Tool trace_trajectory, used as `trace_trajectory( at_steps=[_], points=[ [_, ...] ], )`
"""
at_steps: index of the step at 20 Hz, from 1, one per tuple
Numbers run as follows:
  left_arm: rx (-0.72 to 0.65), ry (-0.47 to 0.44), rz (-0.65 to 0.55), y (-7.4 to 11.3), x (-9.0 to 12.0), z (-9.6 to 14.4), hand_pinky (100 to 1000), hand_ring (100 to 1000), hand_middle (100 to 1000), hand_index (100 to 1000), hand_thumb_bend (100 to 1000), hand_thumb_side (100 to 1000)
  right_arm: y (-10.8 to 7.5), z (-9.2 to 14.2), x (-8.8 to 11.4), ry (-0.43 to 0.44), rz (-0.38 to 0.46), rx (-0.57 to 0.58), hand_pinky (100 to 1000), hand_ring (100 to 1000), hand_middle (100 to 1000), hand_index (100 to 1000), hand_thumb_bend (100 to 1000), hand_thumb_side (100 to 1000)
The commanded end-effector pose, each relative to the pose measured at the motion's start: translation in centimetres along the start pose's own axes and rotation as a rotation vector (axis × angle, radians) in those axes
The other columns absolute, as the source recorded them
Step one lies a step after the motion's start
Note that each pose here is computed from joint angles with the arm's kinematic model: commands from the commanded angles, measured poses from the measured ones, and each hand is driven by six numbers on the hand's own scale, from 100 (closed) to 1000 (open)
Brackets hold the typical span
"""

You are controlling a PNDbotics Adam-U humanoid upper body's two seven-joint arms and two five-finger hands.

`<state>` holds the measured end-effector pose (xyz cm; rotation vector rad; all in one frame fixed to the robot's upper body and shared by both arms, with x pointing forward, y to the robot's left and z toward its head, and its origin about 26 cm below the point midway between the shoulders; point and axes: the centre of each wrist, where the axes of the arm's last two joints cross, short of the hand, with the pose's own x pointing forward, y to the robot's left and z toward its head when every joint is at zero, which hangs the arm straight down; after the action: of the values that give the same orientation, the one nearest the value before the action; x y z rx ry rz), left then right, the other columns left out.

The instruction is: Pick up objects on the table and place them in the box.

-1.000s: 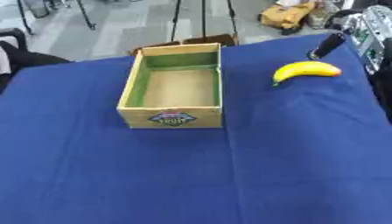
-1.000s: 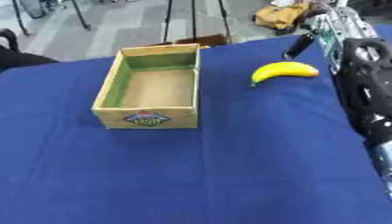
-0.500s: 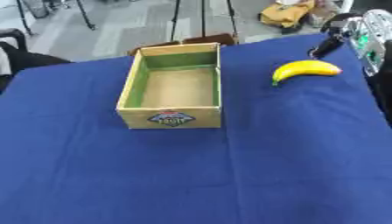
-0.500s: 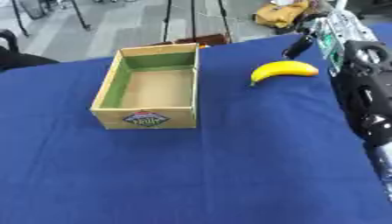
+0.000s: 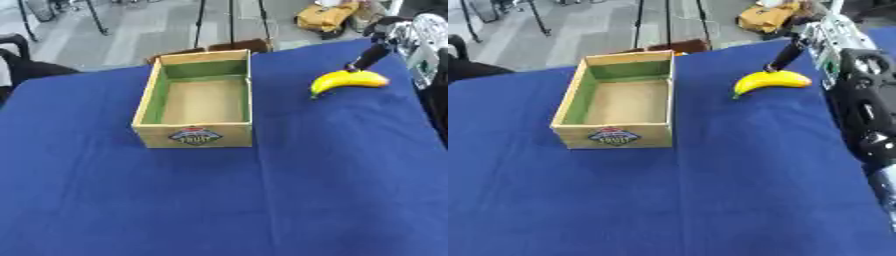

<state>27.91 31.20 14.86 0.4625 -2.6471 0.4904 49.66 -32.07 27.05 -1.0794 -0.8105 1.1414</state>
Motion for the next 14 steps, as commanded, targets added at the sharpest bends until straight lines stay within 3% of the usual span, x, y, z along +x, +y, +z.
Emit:
trace_trajectory(
  at_steps=[1,6,9,14],
  points=[
    [-0.012,-0.026,0.009,-0.15,0.49,-0.56,329,734,749,724,100,906,-1.18,0.26,-0.97,0.010,0.010,0.006,1000,1000,953,1000,229,369],
    [-0.013,-0.024,0.010,-0.17,0.48,-0.52,324,732,747,722,100,903,-0.66,-0.09,-1.00,0.003,0.028,0.035,997,1000,950,1000,160,377],
    [-0.014,-0.022,0.010,-0.19,0.48,-0.50,321,732,748,722,100,901,-0.54,-0.13,-0.80,-0.013,0.043,0.020,910,1000,919,1000,178,380],
    [-0.015,-0.018,0.011,-0.24,0.47,-0.46,317,732,748,722,100,898,-0.30,-0.26,-0.58,-0.038,0.062,-0.026,886,982,876,987,197,386]
  ],
)
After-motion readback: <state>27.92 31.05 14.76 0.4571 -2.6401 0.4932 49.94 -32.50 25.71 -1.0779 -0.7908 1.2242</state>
